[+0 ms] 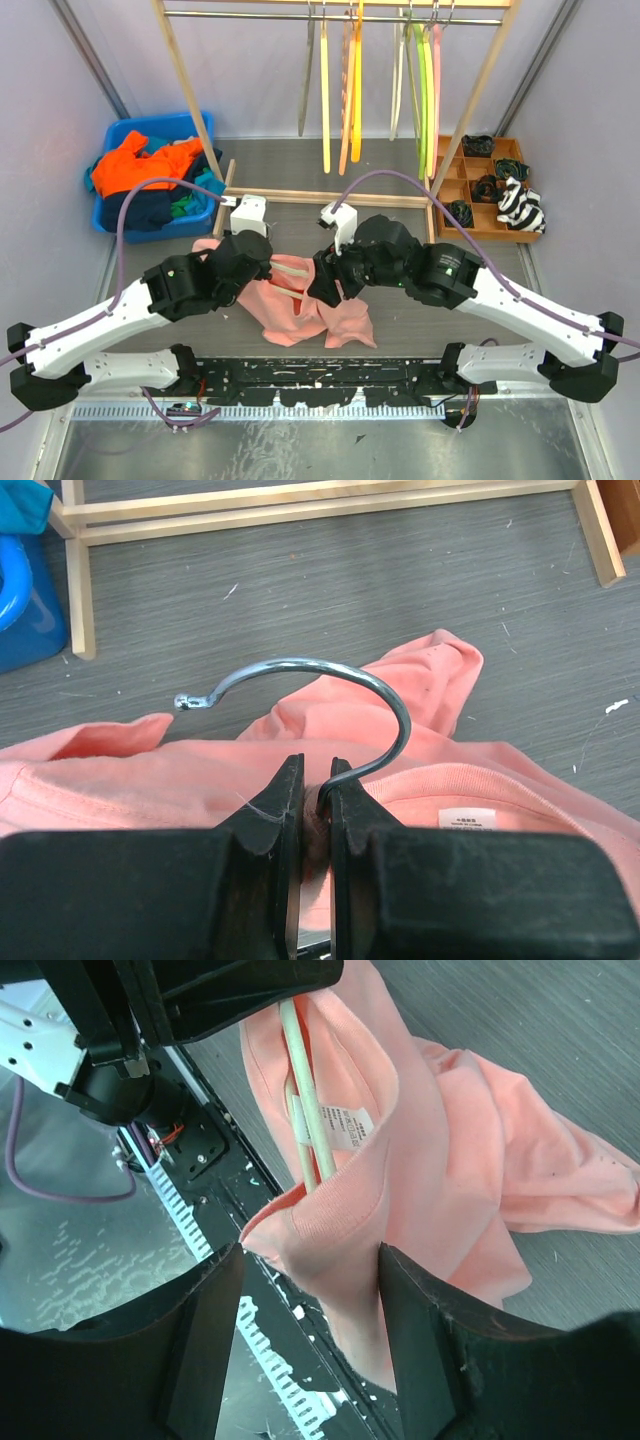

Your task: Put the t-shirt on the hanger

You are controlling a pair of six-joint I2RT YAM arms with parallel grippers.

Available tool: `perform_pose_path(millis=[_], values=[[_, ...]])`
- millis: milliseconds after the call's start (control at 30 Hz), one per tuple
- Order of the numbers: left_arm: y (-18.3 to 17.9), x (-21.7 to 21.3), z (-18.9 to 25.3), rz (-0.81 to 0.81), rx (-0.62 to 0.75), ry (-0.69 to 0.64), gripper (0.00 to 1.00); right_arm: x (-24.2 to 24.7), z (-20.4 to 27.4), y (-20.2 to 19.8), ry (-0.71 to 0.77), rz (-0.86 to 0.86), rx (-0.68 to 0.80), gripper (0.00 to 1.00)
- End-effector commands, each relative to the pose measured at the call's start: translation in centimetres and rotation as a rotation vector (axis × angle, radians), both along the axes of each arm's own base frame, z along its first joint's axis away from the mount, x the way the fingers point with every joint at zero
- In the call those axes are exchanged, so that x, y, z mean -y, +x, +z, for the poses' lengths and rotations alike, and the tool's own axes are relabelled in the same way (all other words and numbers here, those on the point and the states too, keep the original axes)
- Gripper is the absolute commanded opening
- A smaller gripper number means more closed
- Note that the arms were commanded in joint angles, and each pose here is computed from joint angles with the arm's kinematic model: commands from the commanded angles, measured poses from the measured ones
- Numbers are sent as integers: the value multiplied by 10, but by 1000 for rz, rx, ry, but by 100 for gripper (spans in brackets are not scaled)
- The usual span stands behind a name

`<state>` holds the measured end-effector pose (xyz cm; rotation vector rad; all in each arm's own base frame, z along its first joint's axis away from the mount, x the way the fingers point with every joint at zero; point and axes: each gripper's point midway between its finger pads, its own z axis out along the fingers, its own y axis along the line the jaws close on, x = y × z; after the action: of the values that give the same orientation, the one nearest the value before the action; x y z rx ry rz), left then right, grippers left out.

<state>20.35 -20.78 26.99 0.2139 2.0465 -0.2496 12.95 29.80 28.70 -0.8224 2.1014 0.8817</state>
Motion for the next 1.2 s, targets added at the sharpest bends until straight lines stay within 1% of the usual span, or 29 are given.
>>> perform_pose_path(millis=[0,167,200,233,267,300,400,433,467,633,767,967,1167], values=[[1,6,19,-17,19,-54,0,-14,4,-1,19,52,46,61],[-1,11,21,-32,13,-76,0,-23,-1,1,14,69,55,59],[-1,12,21,-36,12,-79,0,-25,-2,1,12,73,56,57],[-1,13,21,-40,9,-82,0,-26,-2,1,14,78,57,54],[-2,13,21,-41,8,-83,0,-28,-2,1,17,83,57,50],[-2,14,20,-43,5,-82,0,-30,-2,0,20,91,58,42],[-2,13,18,-39,4,-86,0,-32,-4,-3,18,112,49,12],[-2,13,17,-38,2,-85,3,-31,-6,-4,13,113,44,4],[-2,12,18,-37,3,-86,8,-30,-7,-5,12,112,39,1],[-5,3,21,-20,12,-96,33,-18,-7,-11,39,76,11,1],[-7,-5,24,-9,17,-116,48,-4,-7,-13,59,30,-6,1],[-11,-18,29,9,24,-139,56,12,-13,-15,53,-37,-35,1],[-25,-62,17,61,20,-117,61,38,10,-27,133,-70,-41,1]])
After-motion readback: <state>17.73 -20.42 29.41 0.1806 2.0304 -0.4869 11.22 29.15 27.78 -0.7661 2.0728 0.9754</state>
